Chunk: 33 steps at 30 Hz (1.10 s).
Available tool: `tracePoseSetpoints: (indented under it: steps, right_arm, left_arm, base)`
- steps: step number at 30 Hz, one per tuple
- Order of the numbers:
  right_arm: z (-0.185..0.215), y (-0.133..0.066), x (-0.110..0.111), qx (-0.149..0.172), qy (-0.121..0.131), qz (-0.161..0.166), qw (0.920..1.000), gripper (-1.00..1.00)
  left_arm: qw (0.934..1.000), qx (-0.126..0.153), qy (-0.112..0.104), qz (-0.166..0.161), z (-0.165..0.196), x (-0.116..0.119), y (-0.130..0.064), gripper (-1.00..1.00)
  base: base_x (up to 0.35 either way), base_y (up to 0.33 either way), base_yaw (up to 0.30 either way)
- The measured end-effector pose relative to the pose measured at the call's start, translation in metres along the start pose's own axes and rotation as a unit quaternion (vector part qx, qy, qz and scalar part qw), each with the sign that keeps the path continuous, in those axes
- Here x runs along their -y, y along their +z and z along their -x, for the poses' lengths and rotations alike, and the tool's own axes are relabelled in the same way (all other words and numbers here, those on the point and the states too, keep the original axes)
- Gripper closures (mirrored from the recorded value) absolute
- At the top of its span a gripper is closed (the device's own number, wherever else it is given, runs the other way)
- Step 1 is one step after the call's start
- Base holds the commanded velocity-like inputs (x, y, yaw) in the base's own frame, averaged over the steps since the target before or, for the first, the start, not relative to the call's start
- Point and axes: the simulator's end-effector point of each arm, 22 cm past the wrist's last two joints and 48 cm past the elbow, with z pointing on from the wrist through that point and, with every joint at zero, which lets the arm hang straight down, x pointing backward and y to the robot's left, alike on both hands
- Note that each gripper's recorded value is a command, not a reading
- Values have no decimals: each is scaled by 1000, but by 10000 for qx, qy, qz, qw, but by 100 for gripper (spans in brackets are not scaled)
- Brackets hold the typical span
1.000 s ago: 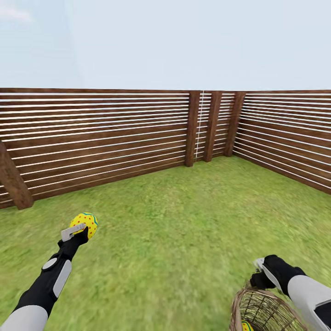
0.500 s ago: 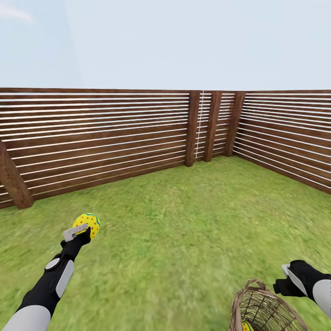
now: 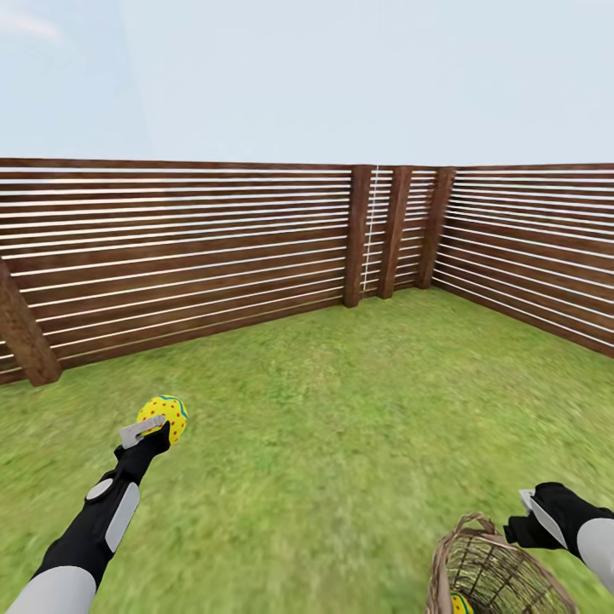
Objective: Take the three Easter eggs out of the wicker basket on the lawn in the garden, then place them on the lawn next to a single tree (choose any tree) so that all three eggs are next to the same tree and none are left in the basket.
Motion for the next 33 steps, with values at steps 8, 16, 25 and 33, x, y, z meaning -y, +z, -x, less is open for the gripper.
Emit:
tracePoseSetpoints:
  steps: [8,16,25,33]
  right_arm:
    - [-2,13,-6,30,-15,-11,10000,-100]
    - [-2,18,-8,48,-3,34,10000,-100]
    - [17,18,-27,471,-95,173,9987,-100]
    - [16,18,-26,460,-88,158,9988,-100]
  left_arm:
    - [10000,-58,-8,10,-19,-4,3,100]
    - [10000,-59,-31,-10,-25,-1,4,100]
    - [10000,-63,-31,-10,-25,-1,4,100]
    - [10000,-65,-34,-12,-26,-1,4,100]
  base:
    - [0,0,241]
    - [0,0,129]
    - [0,0,0]
    - [0,0,0]
